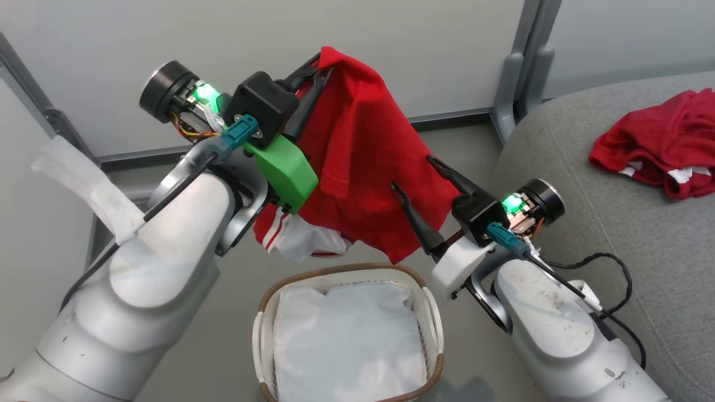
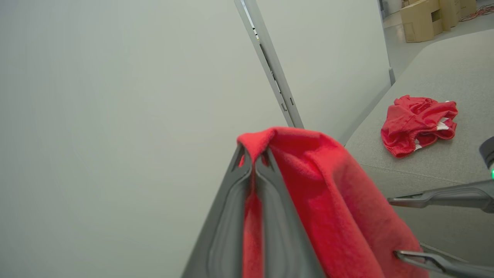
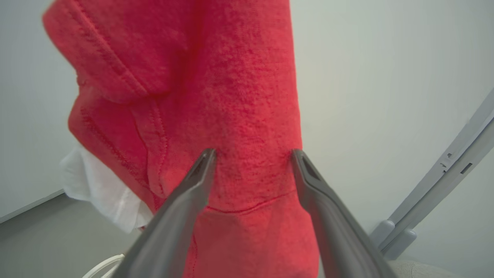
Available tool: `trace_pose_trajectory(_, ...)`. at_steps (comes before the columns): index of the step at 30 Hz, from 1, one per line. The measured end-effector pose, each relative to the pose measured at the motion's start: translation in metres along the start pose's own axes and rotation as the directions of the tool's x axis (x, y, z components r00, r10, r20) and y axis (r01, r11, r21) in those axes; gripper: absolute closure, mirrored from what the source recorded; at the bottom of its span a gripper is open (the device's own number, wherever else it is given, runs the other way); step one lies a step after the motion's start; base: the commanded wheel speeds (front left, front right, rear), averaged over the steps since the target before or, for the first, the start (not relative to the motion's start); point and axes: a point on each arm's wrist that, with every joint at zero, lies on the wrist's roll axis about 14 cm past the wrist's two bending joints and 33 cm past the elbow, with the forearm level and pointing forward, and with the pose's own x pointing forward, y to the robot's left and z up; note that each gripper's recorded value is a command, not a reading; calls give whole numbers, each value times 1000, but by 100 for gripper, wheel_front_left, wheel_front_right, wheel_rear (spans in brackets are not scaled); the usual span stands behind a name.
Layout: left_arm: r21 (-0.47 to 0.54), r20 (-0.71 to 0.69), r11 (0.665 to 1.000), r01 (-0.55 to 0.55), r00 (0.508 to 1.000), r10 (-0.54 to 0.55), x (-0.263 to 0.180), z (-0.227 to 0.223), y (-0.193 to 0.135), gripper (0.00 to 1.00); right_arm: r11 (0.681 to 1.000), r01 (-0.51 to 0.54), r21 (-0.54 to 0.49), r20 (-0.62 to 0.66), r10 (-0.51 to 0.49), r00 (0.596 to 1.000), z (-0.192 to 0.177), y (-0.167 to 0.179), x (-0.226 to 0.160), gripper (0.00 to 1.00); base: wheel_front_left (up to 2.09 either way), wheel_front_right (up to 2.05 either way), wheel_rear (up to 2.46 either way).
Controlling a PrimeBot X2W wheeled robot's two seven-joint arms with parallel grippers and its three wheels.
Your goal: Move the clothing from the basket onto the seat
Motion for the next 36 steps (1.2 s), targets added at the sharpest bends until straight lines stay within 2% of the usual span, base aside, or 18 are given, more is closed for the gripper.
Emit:
trace_pose_trajectory(7, 7, 23, 1000, 28, 999, -28, -2, 10, -10, 100, 996, -73, -50, -25, 72, 997, -1, 15, 11, 0, 0, 0, 0)
trace_pose_trajectory(17, -2, 41, 998, 68, 997, -68, -4, 17, -29, 100, 982, -186, -24, -87, 184, 979, -8, 40, 27, 0, 0, 0, 0)
trace_pose_trajectory(18, -3, 41, 998, 68, 997, -68, -4, 17, -29, 100, 981, -192, -21, -91, 189, 978, -9, 42, 28, 49, 0, 0, 0)
trace_pose_trajectory(19, -5, 42, 998, 66, 997, -66, -5, 17, -28, 100, 981, -195, -15, -90, 193, 977, -7, 42, 31, 64, 0, 0, 0)
trace_pose_trajectory(20, -8, 43, 998, 62, 997, -62, -6, 17, -27, 100, 980, -198, -9, -87, 196, 977, -6, 43, 33, 100, 0, 0, 0)
trace_pose_trajectory(26, -34, 10, 999, 6, 1000, -6, -10, 2, -9, 100, 979, -201, 25, -92, 203, 975, -9, 45, 36, 100, 0, 0, 0)
trace_pose_trajectory(31, -93, -40, 994, -63, 997, 59, -19, -25, 7, 100, 987, -158, 41, -84, 161, 983, -8, 30, 39, 100, 0, 0, 0)
trace_pose_trajectory(32, -102, -47, 992, -72, 997, 68, -20, -29, 8, 91, 988, -148, 44, -82, 151, 985, -7, 27, 39, 100, 0, 0, 0)
trace_pose_trajectory(33, -114, -52, 990, -81, 996, 76, -22, -34, 10, 76, 990, -136, 47, -79, 139, 987, -7, 23, 39, 100, 0, 0, 0)
trace_pose_trajectory(34, -132, -59, 986, -99, 994, 92, -24, -39, 12, 49, 991, -125, 44, -78, 128, 989, -7, 18, 39, 100, 0, 0, 0)
trace_pose_trajectory(35, -146, -64, 983, -111, 993, 102, -26, -44, 14, 0, 992, -116, 44, -76, 119, 990, -7, 15, 39, 100, 0, 0, 0)
trace_pose_trajectory(36, -163, -75, 978, -127, 990, 116, -29, -50, 16, 0, 994, -102, 46, -70, 105, 992, -5, 10, 39, 100, 0, 0, 0)
